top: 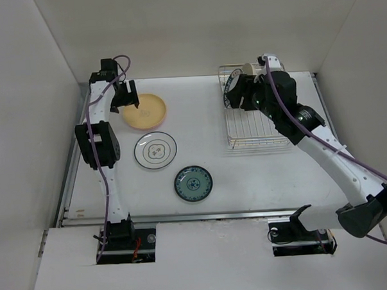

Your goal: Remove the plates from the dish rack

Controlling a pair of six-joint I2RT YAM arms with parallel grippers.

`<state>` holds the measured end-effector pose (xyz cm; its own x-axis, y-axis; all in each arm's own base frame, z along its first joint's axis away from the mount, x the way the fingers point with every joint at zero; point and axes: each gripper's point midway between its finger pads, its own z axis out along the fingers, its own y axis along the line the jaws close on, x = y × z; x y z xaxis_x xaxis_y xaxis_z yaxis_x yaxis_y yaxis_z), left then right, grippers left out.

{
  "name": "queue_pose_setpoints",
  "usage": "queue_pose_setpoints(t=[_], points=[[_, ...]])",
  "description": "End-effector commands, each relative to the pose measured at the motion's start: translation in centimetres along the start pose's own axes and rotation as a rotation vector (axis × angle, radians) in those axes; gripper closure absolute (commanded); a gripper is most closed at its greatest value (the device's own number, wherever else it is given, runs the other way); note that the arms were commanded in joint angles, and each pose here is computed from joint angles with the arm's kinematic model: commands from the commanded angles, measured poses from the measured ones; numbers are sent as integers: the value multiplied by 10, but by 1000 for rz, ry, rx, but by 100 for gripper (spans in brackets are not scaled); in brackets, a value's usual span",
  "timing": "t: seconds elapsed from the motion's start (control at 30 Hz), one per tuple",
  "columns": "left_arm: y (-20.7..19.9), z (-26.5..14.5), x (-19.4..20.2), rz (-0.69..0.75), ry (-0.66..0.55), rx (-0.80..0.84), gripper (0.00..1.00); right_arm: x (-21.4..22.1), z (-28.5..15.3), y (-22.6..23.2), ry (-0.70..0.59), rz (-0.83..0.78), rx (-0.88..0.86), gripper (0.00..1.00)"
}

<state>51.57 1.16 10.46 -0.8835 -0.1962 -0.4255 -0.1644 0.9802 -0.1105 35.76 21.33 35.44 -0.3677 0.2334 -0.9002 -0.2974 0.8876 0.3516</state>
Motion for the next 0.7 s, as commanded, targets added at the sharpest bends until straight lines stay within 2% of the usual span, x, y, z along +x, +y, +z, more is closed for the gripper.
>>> queue_pose_setpoints(t=[0.0,0.03,0.17,0.23,0.3,0.33,0.43,0.53,0.57,0.67], points=[[-2,-91,-31,70,-185,3,19,-42,-14,-28,-98,12,168,33],[1,-98,-33,104,-203,-14,19,-34,-7,-39,-57,5,214,33],[17,-125,-23,201,-227,-87,18,-51,5,-80,-51,26,334,33],[21,-132,-6,240,-200,-93,16,-57,10,-115,-59,47,415,33],[14,-128,18,291,-131,-26,15,-58,24,-158,-52,75,491,33],[8,-129,35,307,-74,4,15,-48,40,-166,-3,90,462,33],[1,-135,67,334,14,56,10,-50,60,-187,4,125,413,39],[0,-134,93,347,71,71,7,-46,81,-208,17,110,437,46],[-2,-141,97,347,63,86,7,-54,85,-213,-2,112,441,47],[-7,-144,111,354,77,112,7,-38,106,-227,52,101,435,52]])
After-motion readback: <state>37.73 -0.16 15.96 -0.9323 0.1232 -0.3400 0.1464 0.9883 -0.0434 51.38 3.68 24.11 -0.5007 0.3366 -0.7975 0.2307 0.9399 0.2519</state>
